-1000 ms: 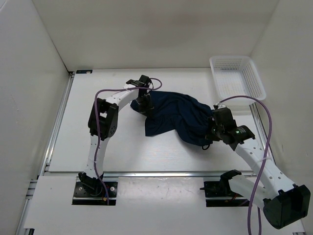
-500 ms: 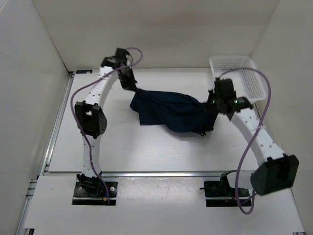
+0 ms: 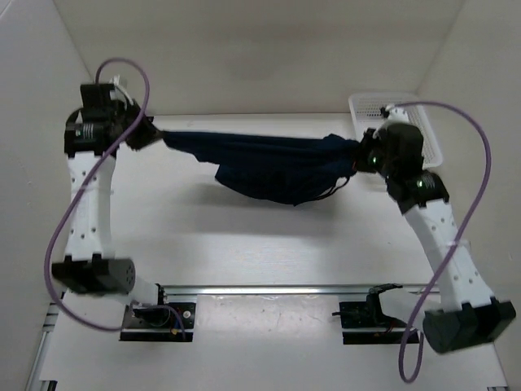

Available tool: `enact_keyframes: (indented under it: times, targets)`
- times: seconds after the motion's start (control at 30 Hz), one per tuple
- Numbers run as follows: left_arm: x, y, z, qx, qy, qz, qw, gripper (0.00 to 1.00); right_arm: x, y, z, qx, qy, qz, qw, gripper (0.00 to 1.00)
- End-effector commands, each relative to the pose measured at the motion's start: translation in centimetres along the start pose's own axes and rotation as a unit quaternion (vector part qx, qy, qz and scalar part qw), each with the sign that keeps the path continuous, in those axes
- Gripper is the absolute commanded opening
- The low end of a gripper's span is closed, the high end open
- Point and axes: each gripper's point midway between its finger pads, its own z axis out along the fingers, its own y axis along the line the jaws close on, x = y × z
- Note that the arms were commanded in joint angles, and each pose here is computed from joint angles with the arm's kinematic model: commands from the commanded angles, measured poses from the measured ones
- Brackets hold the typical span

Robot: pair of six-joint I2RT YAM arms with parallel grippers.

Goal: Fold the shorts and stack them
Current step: Flatten the shorts out

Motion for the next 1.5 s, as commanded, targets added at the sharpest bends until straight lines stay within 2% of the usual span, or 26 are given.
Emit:
enact_keyframes:
  times: [0.0, 0.03, 0.07, 0.1, 0.13, 0.17, 0.2, 0.27, 0.33, 0.43, 0.57, 0.63, 0.67, 0.7, 0.77, 0.83, 0.9, 0.97, 1.03, 1.2, 1.3, 1.33, 1.37, 1.4, 1.43, 1.47]
  targets:
    - [7.0, 4.3, 0.8, -0.033, 0.064, -0.012, 0.997, 0.11, 5.6, -2.3, -2.5, 0.025, 0.009, -0.023, 0.999, 0.00]
    - [8.7, 4.8, -0.6, -0.030, 0.058, -0.015, 0.998, 0.11, 7.3, -2.9, -3.1, 0.032, 0.013, -0.003, 0.999, 0.09]
    - [10.9, 6.1, -0.5, -0.043, 0.072, -0.026, 0.996, 0.11, 9.3, -3.1, -3.7, 0.031, 0.026, 0.009, 0.999, 0.27]
    - [16.1, 9.0, 0.7, -0.075, 0.128, -0.057, 0.987, 0.11, 12.6, -4.1, -4.7, 0.036, 0.037, 0.026, 0.998, 0.48]
    - [18.0, 9.5, 0.1, -0.075, 0.132, -0.061, 0.987, 0.17, 15.0, -4.5, -5.5, 0.047, 0.059, 0.068, 0.995, 0.74]
    - [22.0, 11.4, 0.7, -0.091, 0.174, -0.086, 0.977, 0.26, 16.1, -4.8, -6.7, 0.047, 0.053, 0.093, 0.993, 0.83]
    - [23.6, 11.4, 0.6, -0.078, 0.194, -0.094, 0.973, 0.47, 19.0, -5.6, -6.8, 0.062, 0.081, 0.116, 0.988, 0.87]
    - [25.1, 11.8, 0.8, -0.074, 0.202, -0.104, 0.971, 0.57, 21.1, -6.5, -8.2, 0.095, 0.089, 0.180, 0.975, 0.98]
    - [25.4, 12.3, 0.9, -0.089, 0.202, -0.104, 0.970, 0.65, 21.3, -6.8, -8.5, 0.105, 0.077, 0.198, 0.972, 0.98]
    - [23.6, 11.9, 1.0, -0.098, 0.176, -0.085, 0.976, 0.61, 19.2, -6.0, -8.2, 0.098, 0.065, 0.201, 0.972, 0.93]
    - [24.2, 12.9, 1.9, -0.126, 0.200, -0.086, 0.968, 0.57, 20.3, -5.0, -5.5, 0.107, 0.172, 0.164, 0.966, 0.47]
    - [25.9, 13.0, 2.2, -0.139, 0.224, -0.104, 0.959, 0.62, 21.6, -3.8, -4.6, 0.089, 0.218, 0.163, 0.958, 0.33]
    - [26.8, 13.5, 2.5, -0.153, 0.236, -0.112, 0.953, 0.62, 22.2, -2.8, -4.6, 0.079, 0.233, 0.168, 0.955, 0.20]
    - [27.4, 13.8, 2.6, -0.162, 0.245, -0.122, 0.948, 0.62, 22.8, -2.2, -4.3, 0.070, 0.240, 0.168, 0.953, 0.18]
    - [28.2, 14.9, 3.1, -0.194, 0.248, -0.134, 0.940, 0.62, 23.9, -0.6, -4.3, 0.055, 0.259, 0.148, 0.953, 0.18]
    - [29.7, 15.9, 3.9, -0.212, 0.264, -0.138, 0.931, 0.62, 25.1, 0.4, -4.4, 0.061, 0.272, 0.112, 0.954, 0.46]
    - [30.4, 16.3, 4.8, -0.220, 0.274, -0.143, 0.925, 0.63, 25.7, 0.3, -3.7, 0.081, 0.288, 0.084, 0.951, 0.63]
    - [31.9, 16.9, 5.0, -0.236, 0.292, -0.154, 0.914, 0.65, 26.3, 0.2, -3.1, 0.091, 0.305, 0.071, 0.945, 0.65]
    - [32.9, 17.6, 5.3, -0.255, 0.307, -0.155, 0.904, 0.87, 27.1, 0.1, -2.0, 0.098, 0.321, 0.053, 0.940, 0.67]
    - [34.2, 18.9, 6.5, -0.281, 0.313, -0.170, 0.891, 0.89, 28.8, -0.2, 0.0, 0.107, 0.342, 0.033, 0.933, 0.64]
    - [33.9, 18.8, 7.6, -0.287, 0.315, -0.167, 0.889, 0.70, 29.6, -0.1, 1.1, 0.107, 0.349, 0.033, 0.930, 0.52]
    - [33.6, 18.8, 7.9, -0.290, 0.311, -0.165, 0.890, 0.60, 29.5, 0.0, 1.2, 0.104, 0.346, 0.034, 0.932, 0.32]
    - [33.6, 18.9, 8.1, -0.293, 0.313, -0.165, 0.888, 0.46, 29.6, 0.3, 1.6, 0.098, 0.346, 0.037, 0.932, 0.21]
    - [32.8, 18.6, 8.7, -0.286, 0.310, -0.159, 0.893, 0.17, 29.2, 0.5, 1.7, 0.094, 0.342, 0.034, 0.934, 0.12]
    - [32.7, 18.6, 9.1, -0.286, 0.313, -0.155, 0.892, 0.10, 28.0, 0.6, 2.3, 0.094, 0.327, 0.031, 0.940, 0.00]
    - [31.5, 17.8, 9.9, -0.271, 0.307, -0.148, 0.900, 0.10, 27.0, 0.4, 2.8, 0.094, 0.316, 0.034, 0.943, 0.00]
